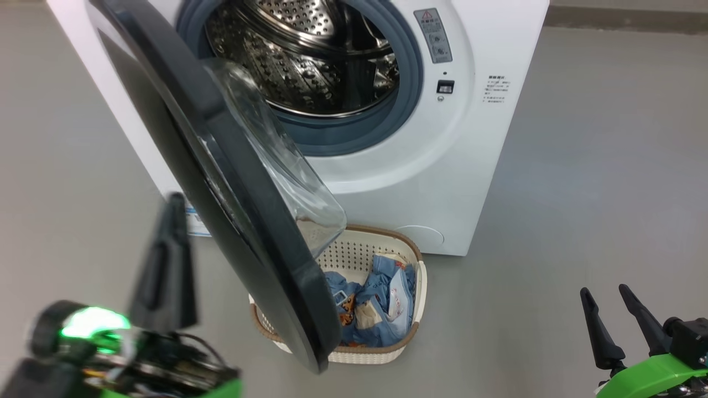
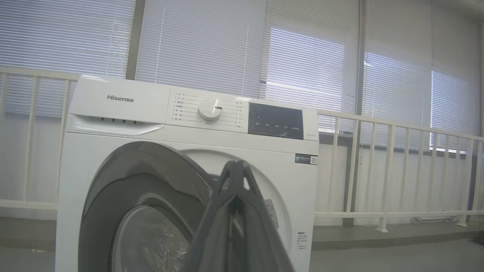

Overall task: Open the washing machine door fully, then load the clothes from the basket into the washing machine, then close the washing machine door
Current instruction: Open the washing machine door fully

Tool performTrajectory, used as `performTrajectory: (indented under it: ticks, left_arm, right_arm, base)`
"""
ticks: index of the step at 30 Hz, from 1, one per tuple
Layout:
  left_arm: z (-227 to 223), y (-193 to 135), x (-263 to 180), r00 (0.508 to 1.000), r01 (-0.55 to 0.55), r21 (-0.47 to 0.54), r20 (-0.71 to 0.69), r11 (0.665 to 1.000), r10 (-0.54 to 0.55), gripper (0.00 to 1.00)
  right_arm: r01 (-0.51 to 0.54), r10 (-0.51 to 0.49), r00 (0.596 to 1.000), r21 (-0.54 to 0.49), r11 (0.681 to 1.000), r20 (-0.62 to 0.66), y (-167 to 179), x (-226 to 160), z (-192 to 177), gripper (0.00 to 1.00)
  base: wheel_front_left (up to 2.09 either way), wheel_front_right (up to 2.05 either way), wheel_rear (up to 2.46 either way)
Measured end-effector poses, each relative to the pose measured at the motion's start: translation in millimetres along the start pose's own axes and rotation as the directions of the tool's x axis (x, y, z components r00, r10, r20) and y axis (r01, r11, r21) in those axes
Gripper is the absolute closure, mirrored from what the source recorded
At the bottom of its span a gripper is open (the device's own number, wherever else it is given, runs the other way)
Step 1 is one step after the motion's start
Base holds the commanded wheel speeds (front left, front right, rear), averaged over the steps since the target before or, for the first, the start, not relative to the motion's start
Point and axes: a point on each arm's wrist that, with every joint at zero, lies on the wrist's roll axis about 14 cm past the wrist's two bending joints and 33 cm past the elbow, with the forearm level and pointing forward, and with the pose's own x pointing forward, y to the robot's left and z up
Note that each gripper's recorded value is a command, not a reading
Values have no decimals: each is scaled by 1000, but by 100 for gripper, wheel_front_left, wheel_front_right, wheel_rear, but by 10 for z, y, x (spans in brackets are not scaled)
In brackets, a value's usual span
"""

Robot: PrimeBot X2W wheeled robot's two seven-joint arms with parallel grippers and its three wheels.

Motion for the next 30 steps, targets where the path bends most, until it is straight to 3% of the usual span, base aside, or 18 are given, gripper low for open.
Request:
performTrajectory:
  ticks: [8, 13, 22, 30]
  left_arm:
    - [-104, -669, -106, 981, 160, -132, -89, 978, -172, 100]
    - [-450, -899, -273, 952, 176, -240, -203, 955, -227, 100]
    - [-1129, -1074, -602, 877, 147, -318, -396, 937, -272, 100]
    - [-1470, -975, -672, 849, 87, -323, -471, 942, -240, 100]
  right_arm:
    - [-1, 1, 1000, -3, 1000, 19, 10, -23, 70, 0]
    - [-2, 3, 1000, -3, 1000, 23, 16, -43, 82, 0]
    - [5, -5, 1000, -2, 1000, 26, -6, -64, 90, 0]
    - [10, -10, 1000, -2, 1000, 20, -26, -67, 67, 0]
  base:
    - [0, 0, 0]
    - [0, 0, 0]
    - [0, 0, 0]
    - [0, 0, 0]
